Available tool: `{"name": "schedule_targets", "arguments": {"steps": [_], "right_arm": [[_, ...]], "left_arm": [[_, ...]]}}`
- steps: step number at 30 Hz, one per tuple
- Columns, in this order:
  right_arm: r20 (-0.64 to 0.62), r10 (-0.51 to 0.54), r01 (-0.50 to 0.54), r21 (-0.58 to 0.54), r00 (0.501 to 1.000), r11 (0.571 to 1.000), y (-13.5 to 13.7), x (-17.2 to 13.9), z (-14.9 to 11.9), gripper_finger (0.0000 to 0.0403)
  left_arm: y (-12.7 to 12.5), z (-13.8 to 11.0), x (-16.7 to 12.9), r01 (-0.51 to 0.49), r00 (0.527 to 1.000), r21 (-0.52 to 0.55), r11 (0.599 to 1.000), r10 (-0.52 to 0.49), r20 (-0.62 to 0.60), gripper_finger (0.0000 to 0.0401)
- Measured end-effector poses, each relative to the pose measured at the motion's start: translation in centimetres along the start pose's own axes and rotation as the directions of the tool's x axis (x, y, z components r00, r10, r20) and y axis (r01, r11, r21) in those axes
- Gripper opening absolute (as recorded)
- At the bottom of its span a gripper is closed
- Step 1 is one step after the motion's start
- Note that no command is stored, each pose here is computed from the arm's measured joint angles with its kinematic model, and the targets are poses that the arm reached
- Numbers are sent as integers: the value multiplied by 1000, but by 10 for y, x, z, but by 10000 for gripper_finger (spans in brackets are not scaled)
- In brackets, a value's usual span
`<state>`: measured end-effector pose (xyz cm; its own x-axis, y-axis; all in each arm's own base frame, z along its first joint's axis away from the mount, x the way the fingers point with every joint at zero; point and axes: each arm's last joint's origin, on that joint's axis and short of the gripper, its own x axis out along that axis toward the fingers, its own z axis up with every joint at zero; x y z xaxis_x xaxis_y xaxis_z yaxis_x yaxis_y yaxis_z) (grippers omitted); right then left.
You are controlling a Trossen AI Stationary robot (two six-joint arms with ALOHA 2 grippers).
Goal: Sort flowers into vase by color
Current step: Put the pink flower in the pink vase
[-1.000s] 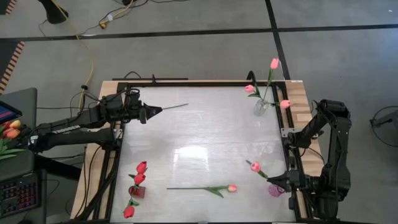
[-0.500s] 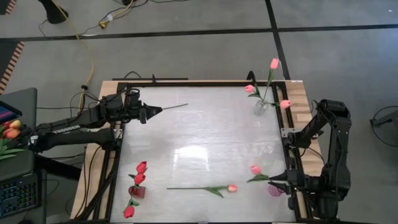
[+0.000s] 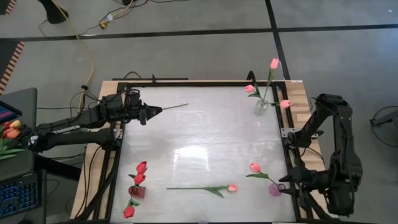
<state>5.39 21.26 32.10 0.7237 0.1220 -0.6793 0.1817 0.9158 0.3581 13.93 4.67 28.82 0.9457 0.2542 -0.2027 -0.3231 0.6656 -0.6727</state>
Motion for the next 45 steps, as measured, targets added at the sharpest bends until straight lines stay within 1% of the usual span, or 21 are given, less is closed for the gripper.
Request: {"name": "schedule_targets", "arguments": {"steps": [6,9,12,16,21,25,28,30,33,38,40,42,45], "right_arm": [[-80,87,-79,97,993,992,-2,-19,17,223],[-108,131,-110,177,985,978,-3,-28,30,220],[-83,160,-130,288,984,949,-9,-36,48,213],[-16,180,-156,428,984,890,-18,-40,75,203],[99,156,-185,528,983,829,-26,-41,111,188],[180,87,-180,602,980,778,-35,-41,138,172],[239,36,-183,628,970,756,-42,-40,156,158],[267,17,-190,638,964,746,-45,-37,165,144],[258,13,-183,647,966,740,-48,-27,177,115],[244,13,-172,645,970,744,-44,3,198,49],[251,-12,-161,659,968,735,-43,16,205,22],[255,-37,-150,673,966,725,-42,28,211,16],[237,-90,-114,723,967,682,-42,46,215,28]], "left_arm": [[-1,-1,0,32,999,43,999,-31,-29,92],[-2,-2,0,62,997,56,997,-59,-54,92],[-2,-2,0,81,995,75,994,-76,-70,92],[-2,-2,0,91,993,93,992,-84,-77,92],[-3,-3,0,116,990,122,986,-105,-96,92],[-4,-3,0,146,985,158,977,-128,-117,92],[-4,-4,-1,165,981,183,969,-142,-131,92],[-4,-4,-1,182,978,198,963,-155,-142,92],[-5,-5,-1,210,971,215,954,-177,-163,92],[-6,-6,-1,252,959,240,937,-208,-195,92],[-6,-6,-1,251,959,250,935,-204,-199,92],[-5,-6,-1,252,958,259,932,-203,-201,92],[-5,-8,-1,265,952,269,926,-208,-223,92]]}}
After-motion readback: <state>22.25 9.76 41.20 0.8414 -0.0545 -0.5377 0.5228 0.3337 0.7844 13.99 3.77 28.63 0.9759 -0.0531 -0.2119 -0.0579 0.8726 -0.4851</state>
